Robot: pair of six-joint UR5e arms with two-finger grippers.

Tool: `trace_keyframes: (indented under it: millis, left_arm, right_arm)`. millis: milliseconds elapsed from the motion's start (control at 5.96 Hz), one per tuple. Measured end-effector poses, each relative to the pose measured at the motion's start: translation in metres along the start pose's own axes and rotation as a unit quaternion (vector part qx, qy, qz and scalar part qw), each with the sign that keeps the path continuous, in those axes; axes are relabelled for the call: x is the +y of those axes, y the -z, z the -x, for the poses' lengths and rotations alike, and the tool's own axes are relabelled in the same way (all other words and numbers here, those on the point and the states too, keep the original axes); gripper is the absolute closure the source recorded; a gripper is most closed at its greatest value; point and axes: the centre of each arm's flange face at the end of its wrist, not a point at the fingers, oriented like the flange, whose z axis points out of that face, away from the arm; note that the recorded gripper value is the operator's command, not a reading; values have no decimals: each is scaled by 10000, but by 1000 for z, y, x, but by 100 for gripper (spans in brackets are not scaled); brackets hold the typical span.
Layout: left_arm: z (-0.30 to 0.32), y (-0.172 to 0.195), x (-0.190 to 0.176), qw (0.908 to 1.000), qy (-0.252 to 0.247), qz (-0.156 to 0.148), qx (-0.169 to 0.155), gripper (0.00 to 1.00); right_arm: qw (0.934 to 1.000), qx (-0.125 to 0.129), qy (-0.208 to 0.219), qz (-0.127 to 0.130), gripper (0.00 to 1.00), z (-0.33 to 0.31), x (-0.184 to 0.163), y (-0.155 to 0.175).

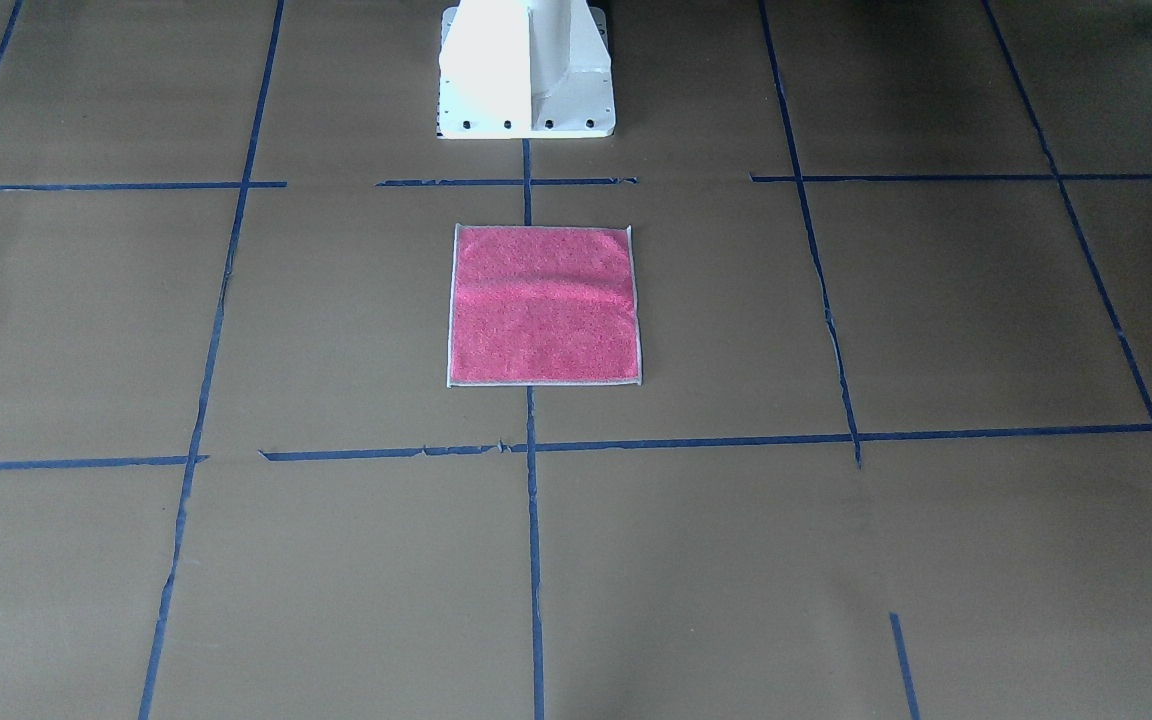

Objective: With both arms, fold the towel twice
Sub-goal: 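Move both arms in from the rest pose toward the pink towel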

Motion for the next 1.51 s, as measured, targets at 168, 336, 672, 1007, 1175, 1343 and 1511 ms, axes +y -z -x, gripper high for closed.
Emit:
trace_keyframes:
  millis: [168, 336, 672, 1007, 1175, 1343, 1511]
  left_arm:
    - [-3, 3, -2, 10000, -43, -26, -12, 0]
    - [-8, 8, -4, 9999, -115, -83, -34, 0]
    - [-35, 38, -30, 9972, -539, -496, -120, 0]
    - [-75, 86, -81, 9810, -1381, -1339, -259, 0]
    - [-91, 103, -95, 9758, -1502, -1568, -253, 0]
    - [-110, 108, -103, 9738, -1475, -1725, -161, 0]
    - [-137, 98, -109, 9712, -1551, -1806, 30, 0]
  right_arm:
    - [10000, -5, -5, 4, 0, 0, 0, 0]
    - [10000, -29, -14, 0, 0, 1, -1, 0]
    - [9996, -21, 161, -212, 0, 18, -13, 19]
    - [9958, 84, 527, -745, 0, 60, -50, 66]
    - [9945, 43, 507, -920, 0, 75, -64, 82]
    - [9931, -82, 498, -1059, 0, 86, -70, 92]
    - [9900, -285, 642, -1222, 1, 99, -72, 96]
